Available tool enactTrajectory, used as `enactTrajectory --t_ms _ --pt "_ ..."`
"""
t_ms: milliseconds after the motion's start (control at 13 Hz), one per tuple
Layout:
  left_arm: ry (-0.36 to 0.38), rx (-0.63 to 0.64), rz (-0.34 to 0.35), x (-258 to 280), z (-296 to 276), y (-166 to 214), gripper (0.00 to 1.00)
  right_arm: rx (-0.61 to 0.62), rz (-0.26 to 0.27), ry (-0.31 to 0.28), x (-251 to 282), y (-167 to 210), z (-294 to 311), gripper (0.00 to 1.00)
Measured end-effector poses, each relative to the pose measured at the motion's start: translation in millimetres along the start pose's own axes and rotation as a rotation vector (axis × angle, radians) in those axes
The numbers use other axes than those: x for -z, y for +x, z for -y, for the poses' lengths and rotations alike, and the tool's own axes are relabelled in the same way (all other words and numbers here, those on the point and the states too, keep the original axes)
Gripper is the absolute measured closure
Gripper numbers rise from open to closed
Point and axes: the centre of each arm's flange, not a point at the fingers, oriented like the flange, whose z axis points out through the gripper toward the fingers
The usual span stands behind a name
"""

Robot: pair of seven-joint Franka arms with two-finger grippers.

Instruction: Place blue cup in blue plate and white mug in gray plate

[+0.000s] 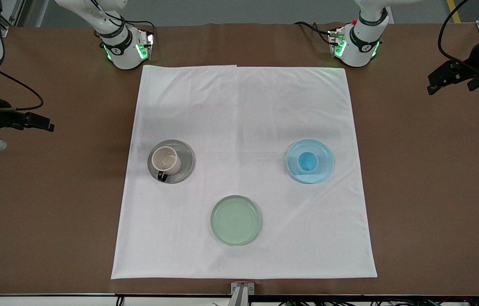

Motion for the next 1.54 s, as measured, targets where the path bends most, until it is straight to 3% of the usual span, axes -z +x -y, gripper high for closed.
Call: enactTrajectory --t_ms 308,692,1538 --pt "0.002 0.004 -0.007 2 -11 -4 0.0 0.053 -0.133 -0.057 66 -1 24 0.0" --pt "0.003 0.004 0.0 -2 -11 -1 0.0 0.072 -0.223 -0.065 109 -4 36 0.0" --pt "0.005 -0.009 0.01 -8 -19 2 0.0 0.066 -0.253 -0.065 123 -6 33 0.0"
